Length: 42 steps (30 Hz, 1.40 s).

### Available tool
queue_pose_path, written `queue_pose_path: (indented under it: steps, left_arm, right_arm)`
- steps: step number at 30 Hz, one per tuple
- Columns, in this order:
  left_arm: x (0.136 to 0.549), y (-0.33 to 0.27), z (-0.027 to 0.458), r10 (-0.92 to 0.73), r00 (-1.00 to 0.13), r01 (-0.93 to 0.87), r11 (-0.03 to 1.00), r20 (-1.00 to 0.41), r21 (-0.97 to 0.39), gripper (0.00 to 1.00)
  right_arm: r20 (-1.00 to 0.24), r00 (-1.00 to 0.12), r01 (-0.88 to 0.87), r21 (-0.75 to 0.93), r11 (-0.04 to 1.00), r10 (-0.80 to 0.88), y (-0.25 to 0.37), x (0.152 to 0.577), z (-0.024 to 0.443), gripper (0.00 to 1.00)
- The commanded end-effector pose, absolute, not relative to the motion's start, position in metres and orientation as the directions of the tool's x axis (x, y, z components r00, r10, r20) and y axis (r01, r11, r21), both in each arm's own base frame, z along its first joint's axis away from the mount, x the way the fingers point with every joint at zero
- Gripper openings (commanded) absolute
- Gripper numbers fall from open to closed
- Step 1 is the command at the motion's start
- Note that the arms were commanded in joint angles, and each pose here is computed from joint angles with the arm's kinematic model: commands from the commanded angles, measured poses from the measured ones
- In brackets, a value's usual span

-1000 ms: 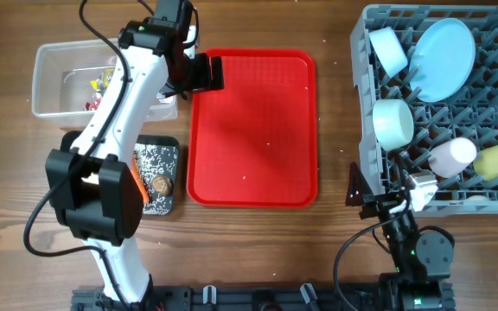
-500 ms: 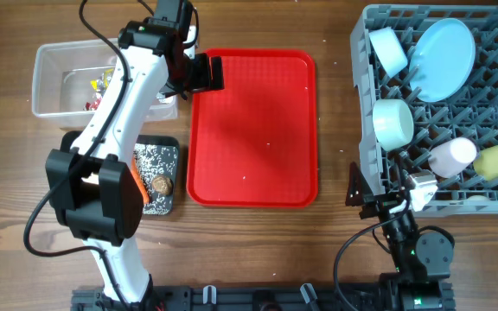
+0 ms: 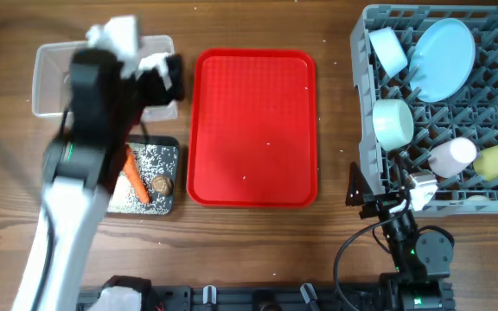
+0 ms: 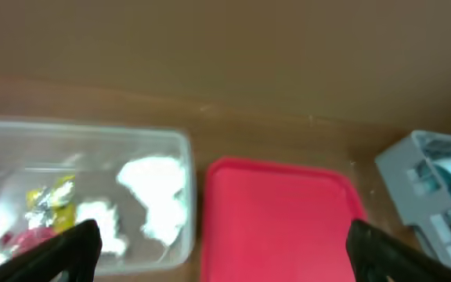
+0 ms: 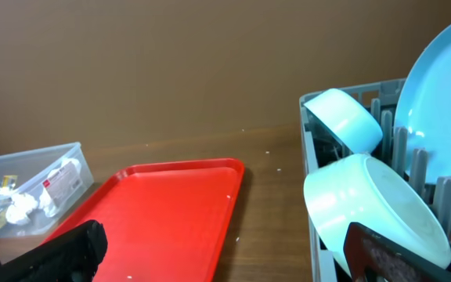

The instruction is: Sort waste into correct bins and load items into the dishwasher rack

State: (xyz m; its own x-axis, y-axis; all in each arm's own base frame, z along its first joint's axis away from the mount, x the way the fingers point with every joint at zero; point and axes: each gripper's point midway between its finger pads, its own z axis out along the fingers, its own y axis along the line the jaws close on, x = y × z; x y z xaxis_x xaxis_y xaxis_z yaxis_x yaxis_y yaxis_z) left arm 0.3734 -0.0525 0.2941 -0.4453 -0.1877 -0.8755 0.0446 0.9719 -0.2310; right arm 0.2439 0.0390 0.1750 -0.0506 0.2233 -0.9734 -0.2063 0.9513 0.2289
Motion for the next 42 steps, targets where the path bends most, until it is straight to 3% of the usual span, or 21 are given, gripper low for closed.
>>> queue_pose_path:
  steps: [1,8,19,25,27,42]
  left_arm:
    - [0.323,-0.026,0.251,-0.222,-0.377,0.018,0.969,-0.899,-0.247,1.00]
    - [0.265,-0.003,0.198,-0.291,-0.142,0.002,0.956,-0.946,-0.294,1.00]
    - [0.247,0.001,0.186,-0.285,0.007,0.016,0.959,-0.959,-0.284,1.00]
    - [0.247,-0.001,0.179,-0.284,0.010,0.021,0.959,-0.959,-0.284,1.00]
    - [0.246,-0.001,0.157,-0.287,-0.077,-0.004,0.958,-0.955,-0.287,1.00]
    - [0.246,-0.001,0.157,-0.284,-0.077,-0.003,0.959,-0.956,-0.284,1.00]
  right_arm:
    - [-0.972,-0.047,-0.204,0.236,0.950,0.231,0.039,0.244,0.176,1.00]
    - [-0.972,-0.048,-0.203,0.236,0.950,0.232,0.039,0.244,0.176,1.00]
    - [-0.972,-0.047,-0.204,0.236,0.950,0.232,0.039,0.244,0.176,1.00]
    - [-0.972,-0.047,-0.204,0.236,0.950,0.232,0.039,0.244,0.176,1.00]
    - [-0.972,-0.048,-0.203,0.236,0.950,0.232,0.039,0.244,0.176,1.00]
    - [-0.972,-0.048,-0.204,0.236,0.950,0.231,0.039,0.244,0.176,1.00]
